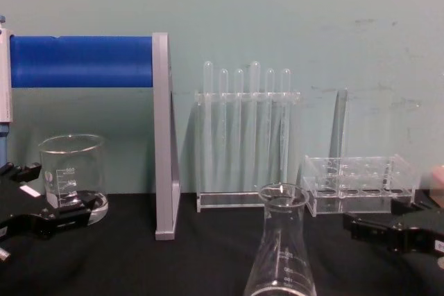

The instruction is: Grasp the erlenmeyer flask with one hand, shake it three times, then place it back.

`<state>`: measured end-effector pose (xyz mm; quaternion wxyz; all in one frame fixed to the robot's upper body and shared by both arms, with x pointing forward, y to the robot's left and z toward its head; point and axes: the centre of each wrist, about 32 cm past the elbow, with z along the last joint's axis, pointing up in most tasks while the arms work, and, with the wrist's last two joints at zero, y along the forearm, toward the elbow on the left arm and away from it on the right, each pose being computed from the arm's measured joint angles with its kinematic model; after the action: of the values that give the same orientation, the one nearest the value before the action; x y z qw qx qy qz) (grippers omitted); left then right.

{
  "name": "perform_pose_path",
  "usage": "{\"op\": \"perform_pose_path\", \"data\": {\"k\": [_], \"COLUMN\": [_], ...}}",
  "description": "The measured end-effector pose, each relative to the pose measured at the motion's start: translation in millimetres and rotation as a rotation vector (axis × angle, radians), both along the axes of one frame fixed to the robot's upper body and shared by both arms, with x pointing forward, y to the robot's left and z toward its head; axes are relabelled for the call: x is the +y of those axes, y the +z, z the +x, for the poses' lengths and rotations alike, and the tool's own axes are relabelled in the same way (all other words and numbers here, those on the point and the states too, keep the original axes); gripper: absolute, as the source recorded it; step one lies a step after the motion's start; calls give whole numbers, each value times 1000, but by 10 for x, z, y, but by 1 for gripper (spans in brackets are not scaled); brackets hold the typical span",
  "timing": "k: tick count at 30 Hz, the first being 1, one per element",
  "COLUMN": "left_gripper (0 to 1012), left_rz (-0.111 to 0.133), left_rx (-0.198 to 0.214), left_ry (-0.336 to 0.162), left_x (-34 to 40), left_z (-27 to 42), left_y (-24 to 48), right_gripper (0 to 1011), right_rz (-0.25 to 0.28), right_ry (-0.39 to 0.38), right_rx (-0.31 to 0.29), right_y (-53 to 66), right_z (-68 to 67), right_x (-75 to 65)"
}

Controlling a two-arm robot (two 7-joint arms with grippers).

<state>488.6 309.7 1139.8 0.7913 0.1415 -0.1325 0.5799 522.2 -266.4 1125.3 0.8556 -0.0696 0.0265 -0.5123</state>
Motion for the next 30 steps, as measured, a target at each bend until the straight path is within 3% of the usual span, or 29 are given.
{"op": "perform_pose_path", "data": {"k": [30], "left_gripper": [1000], "left_rz": [0], "left_rx": [0], "left_ry": [0], "left_x": [0], "left_z": [0], "left_y": [0], "right_gripper": [1000], "right_rz": [0], "right_ry": [0], "right_rx": [0], "right_y": [0], "right_z": [0], "right_x": [0]}}
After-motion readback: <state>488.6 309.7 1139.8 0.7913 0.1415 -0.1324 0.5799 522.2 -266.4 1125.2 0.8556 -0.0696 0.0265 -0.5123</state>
